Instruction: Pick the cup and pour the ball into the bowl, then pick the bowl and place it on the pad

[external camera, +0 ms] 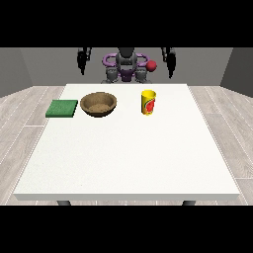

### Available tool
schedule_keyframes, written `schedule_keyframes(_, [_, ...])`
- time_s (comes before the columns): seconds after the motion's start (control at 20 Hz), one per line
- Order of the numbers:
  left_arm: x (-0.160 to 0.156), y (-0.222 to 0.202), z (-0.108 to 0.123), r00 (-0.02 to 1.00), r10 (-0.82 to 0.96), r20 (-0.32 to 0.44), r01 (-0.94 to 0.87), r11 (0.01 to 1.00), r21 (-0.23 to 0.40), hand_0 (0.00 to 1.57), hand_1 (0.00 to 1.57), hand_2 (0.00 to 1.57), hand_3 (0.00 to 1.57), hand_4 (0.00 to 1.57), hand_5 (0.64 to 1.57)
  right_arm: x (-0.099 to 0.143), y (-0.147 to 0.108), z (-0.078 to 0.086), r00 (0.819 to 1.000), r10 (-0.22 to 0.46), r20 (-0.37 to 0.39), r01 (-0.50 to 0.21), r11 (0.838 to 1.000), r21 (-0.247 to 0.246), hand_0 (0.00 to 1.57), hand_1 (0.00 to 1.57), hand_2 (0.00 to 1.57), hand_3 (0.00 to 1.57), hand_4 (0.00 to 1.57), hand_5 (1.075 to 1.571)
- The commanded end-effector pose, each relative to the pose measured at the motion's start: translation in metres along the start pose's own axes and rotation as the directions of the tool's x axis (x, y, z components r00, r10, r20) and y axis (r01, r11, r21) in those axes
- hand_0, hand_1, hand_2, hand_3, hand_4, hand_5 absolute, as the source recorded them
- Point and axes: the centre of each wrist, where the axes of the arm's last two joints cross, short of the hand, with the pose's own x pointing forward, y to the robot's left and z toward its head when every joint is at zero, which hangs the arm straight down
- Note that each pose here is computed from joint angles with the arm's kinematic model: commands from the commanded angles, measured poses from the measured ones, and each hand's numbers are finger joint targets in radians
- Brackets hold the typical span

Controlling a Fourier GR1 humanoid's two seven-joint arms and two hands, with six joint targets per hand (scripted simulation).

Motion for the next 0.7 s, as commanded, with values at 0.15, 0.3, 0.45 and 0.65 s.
schedule_keyframes(0.15, [0.024,0.012,-0.001,1.000,-0.026,0.012,0.026,1.000,0.011,0.00,0.00,0.00,0.00,0.00,1.535,0.025,-0.010,-0.002,1.000,0.012,0.020,-0.012,1.000,-0.009,0.00,0.00,0.00,0.00,0.62,1.559])
schedule_keyframes(0.3, [0.039,-0.044,0.001,0.975,0.201,-0.093,-0.205,0.978,-0.030,0.00,0.00,0.00,0.00,0.00,1.535,0.005,-0.023,0.017,0.983,-0.155,-0.094,0.147,0.985,-0.088,0.00,0.00,0.00,0.00,0.62,1.559])
schedule_keyframes(0.45, [0.066,-0.071,0.000,0.967,0.225,-0.121,-0.225,0.974,0.013,0.00,0.00,0.00,0.00,0.00,1.536,0.014,-0.034,0.012,0.977,-0.178,-0.119,0.165,0.980,-0.108,0.00,0.00,0.00,0.00,0.61,1.561])
schedule_keyframes(0.65, [0.092,-0.088,0.014,0.965,0.253,-0.067,-0.255,0.967,-0.012,0.00,0.00,0.00,0.00,0.00,1.536,0.028,-0.055,0.009,0.983,-0.174,-0.057,0.162,0.972,-0.168,0.00,0.00,0.00,0.00,0.55,1.563])
